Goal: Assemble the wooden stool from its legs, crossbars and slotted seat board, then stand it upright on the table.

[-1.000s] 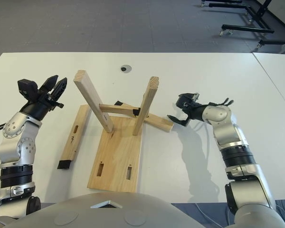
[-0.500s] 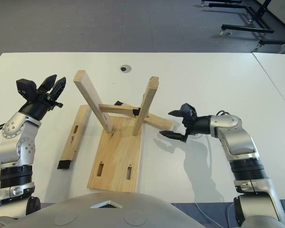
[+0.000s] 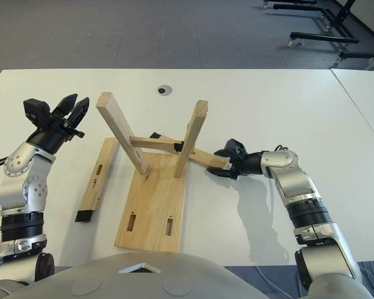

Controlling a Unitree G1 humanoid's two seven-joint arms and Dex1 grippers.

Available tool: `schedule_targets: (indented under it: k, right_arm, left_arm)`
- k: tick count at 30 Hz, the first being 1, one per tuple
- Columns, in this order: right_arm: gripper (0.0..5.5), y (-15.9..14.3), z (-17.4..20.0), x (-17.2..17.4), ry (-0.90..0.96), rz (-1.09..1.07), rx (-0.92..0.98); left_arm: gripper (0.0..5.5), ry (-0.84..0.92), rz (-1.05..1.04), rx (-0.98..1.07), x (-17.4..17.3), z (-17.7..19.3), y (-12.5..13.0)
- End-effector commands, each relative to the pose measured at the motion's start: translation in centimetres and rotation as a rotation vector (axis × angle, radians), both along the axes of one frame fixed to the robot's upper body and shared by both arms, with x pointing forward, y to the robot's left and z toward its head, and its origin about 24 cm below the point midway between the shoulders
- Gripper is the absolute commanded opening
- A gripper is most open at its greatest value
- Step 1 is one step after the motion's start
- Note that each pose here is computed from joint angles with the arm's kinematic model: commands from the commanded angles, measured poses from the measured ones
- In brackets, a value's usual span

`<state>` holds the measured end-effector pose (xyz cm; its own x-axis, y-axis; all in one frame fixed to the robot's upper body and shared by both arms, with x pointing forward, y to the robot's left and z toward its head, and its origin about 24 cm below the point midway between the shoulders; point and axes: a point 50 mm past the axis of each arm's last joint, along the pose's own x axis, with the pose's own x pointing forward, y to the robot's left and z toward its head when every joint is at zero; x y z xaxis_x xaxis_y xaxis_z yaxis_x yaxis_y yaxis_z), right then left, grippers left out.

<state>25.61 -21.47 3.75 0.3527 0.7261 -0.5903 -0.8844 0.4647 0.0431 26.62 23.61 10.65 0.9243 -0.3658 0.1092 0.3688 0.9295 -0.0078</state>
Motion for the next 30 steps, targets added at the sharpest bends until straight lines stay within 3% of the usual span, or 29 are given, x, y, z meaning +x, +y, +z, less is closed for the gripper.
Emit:
schedule_targets:
  k: [1,4,8,13,20,30]
  right_arm:
    - [2.67,-0.3,-0.7,-0.4,0.034,0.008,-0.023]
    - [2.08,-0.2,-0.2,-0.1,-0.016,0.032,-0.007]
    - [2.07,0.1,0.0,0.1,-0.04,0.009,0.04]
    - [2.07,1.4,2.0,1.5,-0.055,-0.185,0.264]
    - [2.07,4.4,8.7,4.4,-0.11,-0.439,0.641]
    - [2.07,7.0,19.5,4.1,-0.263,-0.311,0.992]
  left_arm:
    - [1.81,0.013,0.003,0.015,0.1,0.0,0.2]
    - [1.81,0.013,0.008,0.012,0.0,0.0,0.2]
    - [1.81,0.005,0.021,0.017,0.1,0.1,0.4]
    - [1.81,-0.069,0.097,0.055,0.5,1.4,1.4]
    - [1.81,-0.157,0.144,0.071,1.0,3.3,1.8]
    - [1.81,-0.307,0.007,-0.096,1.4,8.4,-0.5]
